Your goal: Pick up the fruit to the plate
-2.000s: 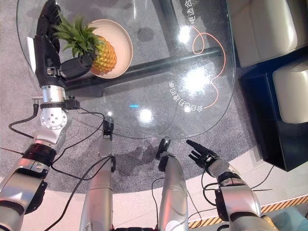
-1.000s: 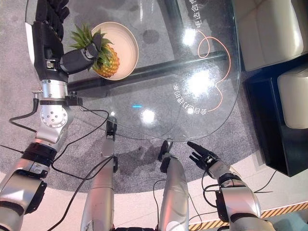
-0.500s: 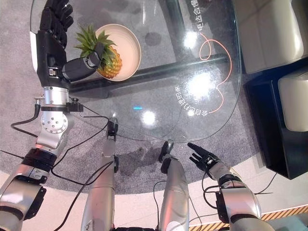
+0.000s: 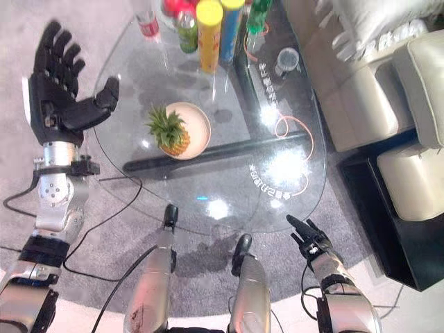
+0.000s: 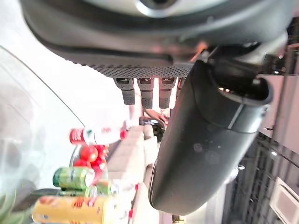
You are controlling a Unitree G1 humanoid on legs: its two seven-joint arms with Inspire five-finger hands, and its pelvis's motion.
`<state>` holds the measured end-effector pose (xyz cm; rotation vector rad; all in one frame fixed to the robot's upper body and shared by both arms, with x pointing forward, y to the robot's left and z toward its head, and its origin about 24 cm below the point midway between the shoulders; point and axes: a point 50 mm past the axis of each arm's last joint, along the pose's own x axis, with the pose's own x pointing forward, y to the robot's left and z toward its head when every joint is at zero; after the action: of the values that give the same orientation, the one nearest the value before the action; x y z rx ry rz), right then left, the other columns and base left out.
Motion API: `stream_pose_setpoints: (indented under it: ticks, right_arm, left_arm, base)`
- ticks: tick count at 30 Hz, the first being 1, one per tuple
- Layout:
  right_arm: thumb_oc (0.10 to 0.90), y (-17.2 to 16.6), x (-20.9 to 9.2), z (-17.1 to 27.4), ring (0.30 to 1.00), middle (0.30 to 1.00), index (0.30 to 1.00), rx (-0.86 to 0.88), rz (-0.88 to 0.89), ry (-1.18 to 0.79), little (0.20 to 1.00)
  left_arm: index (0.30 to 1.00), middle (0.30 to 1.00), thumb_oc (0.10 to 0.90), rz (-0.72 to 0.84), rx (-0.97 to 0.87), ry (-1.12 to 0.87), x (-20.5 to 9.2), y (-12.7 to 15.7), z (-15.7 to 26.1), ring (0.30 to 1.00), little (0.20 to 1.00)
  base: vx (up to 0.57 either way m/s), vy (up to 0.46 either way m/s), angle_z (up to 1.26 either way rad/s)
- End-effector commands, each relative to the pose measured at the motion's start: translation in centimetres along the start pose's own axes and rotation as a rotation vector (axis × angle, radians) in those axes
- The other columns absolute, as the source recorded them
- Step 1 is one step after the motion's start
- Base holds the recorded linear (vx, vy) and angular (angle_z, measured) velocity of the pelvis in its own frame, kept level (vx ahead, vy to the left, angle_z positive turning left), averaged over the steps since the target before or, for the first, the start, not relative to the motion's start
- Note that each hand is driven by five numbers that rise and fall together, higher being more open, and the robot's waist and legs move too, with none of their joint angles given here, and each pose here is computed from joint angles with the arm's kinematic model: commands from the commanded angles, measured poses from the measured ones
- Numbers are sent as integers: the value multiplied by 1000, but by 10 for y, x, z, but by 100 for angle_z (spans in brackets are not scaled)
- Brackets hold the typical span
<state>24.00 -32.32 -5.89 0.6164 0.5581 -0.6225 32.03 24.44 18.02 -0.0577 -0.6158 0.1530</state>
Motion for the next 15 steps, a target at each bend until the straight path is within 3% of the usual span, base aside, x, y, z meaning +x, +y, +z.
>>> stream_pose_setpoints:
  ticks: [1,5,9,15]
  right_arm:
    - [800,-40,-9,3,900,900,900,-102,-106,-54,900]
    - [800,-63,-17,-16,900,900,900,-218,-168,-7,900]
    - [800,-83,-28,-44,900,900,900,-350,-223,87,900]
    - [800,-112,-48,-88,900,900,900,-491,-288,292,900]
  left_arm:
    - [900,900,800,73,-39,-122,18,18,24,900,900]
    - [900,900,800,140,41,65,-9,42,-13,900,900]
    - [900,900,800,172,175,342,-56,68,-60,900,900]
    - [900,900,800,205,334,822,-165,101,-117,900,900]
  base:
    - [217,39,-3]
    - [177,28,-4]
    - [190,10,4]
    - [202,13,1]
